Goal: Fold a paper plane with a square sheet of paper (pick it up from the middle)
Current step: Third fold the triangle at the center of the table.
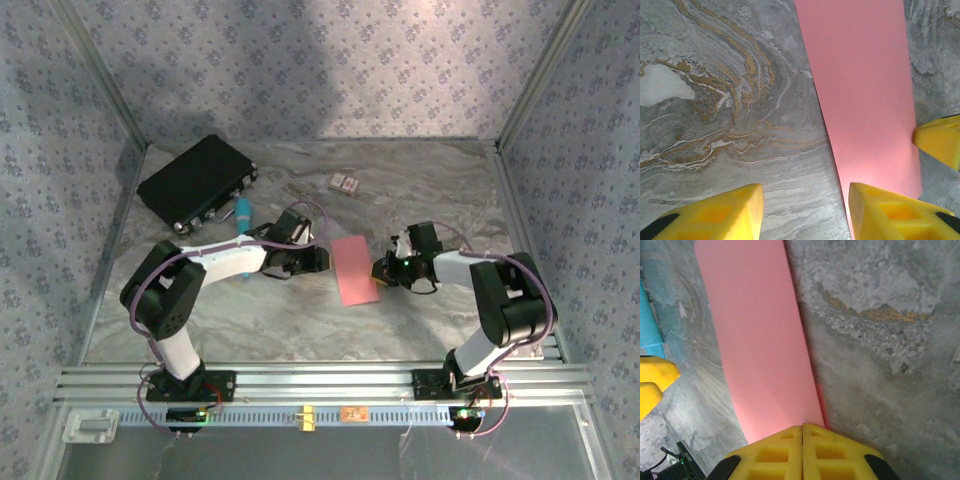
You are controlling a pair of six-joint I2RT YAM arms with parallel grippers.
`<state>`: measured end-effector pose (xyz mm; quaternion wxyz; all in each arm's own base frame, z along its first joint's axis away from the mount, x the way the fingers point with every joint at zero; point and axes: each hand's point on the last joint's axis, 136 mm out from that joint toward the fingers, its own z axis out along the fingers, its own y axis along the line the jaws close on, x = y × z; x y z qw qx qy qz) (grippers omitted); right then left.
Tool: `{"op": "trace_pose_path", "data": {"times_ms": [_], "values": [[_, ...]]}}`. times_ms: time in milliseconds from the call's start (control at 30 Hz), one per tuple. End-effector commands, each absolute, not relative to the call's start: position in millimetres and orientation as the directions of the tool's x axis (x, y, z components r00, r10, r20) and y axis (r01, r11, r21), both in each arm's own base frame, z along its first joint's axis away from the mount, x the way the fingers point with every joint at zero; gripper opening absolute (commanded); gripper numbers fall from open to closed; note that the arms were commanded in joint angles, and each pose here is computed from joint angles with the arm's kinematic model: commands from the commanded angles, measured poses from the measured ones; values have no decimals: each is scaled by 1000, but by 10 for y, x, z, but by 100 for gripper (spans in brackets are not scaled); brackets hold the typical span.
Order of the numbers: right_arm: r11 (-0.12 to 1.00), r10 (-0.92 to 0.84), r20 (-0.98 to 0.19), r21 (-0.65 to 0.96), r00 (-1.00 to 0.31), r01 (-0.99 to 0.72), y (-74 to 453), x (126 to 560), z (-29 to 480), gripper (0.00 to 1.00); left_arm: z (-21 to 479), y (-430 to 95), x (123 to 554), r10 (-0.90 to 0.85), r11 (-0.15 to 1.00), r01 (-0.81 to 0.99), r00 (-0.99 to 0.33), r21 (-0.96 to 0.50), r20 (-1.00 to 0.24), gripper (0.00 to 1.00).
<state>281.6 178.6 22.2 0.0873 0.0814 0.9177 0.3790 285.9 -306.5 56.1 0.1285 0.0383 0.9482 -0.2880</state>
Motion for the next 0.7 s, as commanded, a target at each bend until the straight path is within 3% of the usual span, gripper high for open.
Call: {"op": "trace_pose_path", "data": {"times_ms": [0, 300, 667], "values": [[696, 223, -60, 708, -973, 116, 1812, 2803, 107, 8, 640, -3182, 2894, 1, 804, 156, -965, -574, -261, 48], [685, 312, -11, 695, -950, 217, 1736, 2688, -75, 8, 661, -3357, 2914, 4, 743, 141, -978, -654, -206, 49], [697, 334, -12, 676, -942, 239, 1688, 2675, -113, 8, 498, -3499, 2902, -15, 705, 68, -994, -706, -110, 39]]}}
